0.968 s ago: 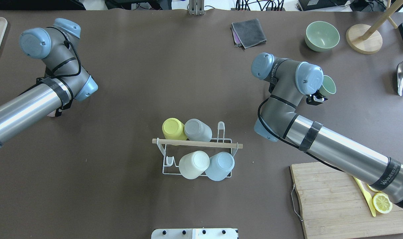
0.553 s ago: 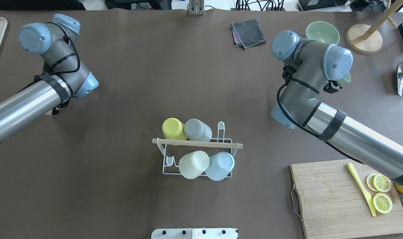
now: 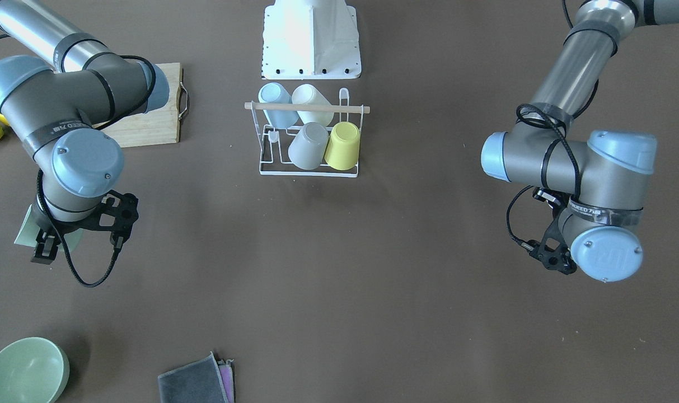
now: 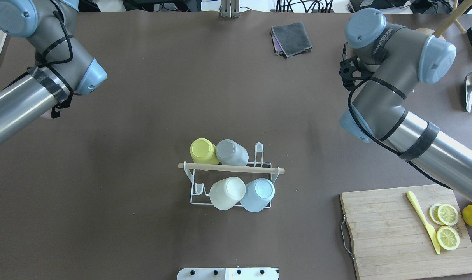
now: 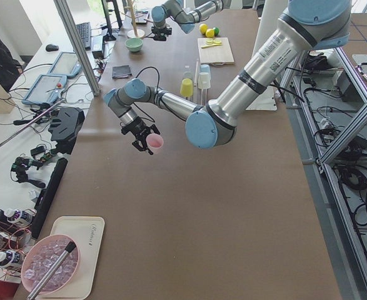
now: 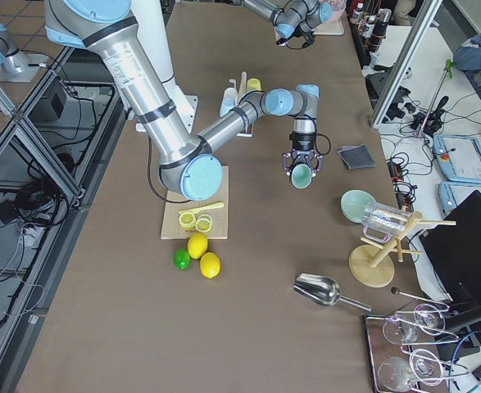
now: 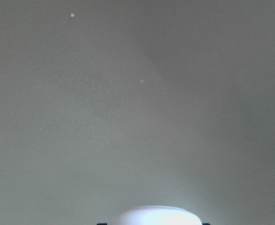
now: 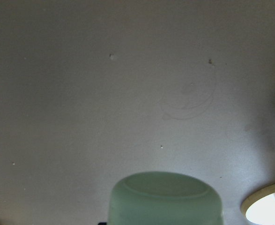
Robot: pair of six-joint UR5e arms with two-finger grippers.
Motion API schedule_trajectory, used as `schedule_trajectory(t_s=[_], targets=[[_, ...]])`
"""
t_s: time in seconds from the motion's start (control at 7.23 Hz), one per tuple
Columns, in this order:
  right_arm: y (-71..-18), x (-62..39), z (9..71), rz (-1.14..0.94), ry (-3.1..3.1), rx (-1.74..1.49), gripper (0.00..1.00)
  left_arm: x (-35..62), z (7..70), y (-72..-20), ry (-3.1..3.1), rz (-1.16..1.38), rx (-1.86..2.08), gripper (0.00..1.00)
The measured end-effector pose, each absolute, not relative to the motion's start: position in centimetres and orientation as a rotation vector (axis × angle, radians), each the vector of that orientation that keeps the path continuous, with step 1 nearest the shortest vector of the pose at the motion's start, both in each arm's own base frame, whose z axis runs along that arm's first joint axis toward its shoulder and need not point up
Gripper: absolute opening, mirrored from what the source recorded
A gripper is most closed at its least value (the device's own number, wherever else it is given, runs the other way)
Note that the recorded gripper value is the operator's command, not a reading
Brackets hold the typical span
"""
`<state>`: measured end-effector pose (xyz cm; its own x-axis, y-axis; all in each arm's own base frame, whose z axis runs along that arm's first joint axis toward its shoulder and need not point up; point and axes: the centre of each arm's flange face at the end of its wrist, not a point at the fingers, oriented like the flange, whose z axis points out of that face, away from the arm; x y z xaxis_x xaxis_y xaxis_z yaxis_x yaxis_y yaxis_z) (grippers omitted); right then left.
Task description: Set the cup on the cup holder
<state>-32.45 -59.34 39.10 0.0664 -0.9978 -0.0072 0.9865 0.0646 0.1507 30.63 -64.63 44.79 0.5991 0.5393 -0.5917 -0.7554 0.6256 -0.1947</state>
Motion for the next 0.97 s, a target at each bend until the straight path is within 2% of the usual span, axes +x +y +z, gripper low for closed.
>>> schedule_trajectory(t_s=[0.41, 0.97], targets=[[-60.4, -29.6, 36.5, -1.432, -0.403, 0.357, 0.00, 29.0, 40.9, -63.9, 0.536, 0.722, -0.218, 0.00], [-59.7, -28.7, 34.6, -1.289, -0.697, 0.670, 0.00, 32.4, 37.5, -64.3, 0.628, 0.693, 0.181, 0.00]])
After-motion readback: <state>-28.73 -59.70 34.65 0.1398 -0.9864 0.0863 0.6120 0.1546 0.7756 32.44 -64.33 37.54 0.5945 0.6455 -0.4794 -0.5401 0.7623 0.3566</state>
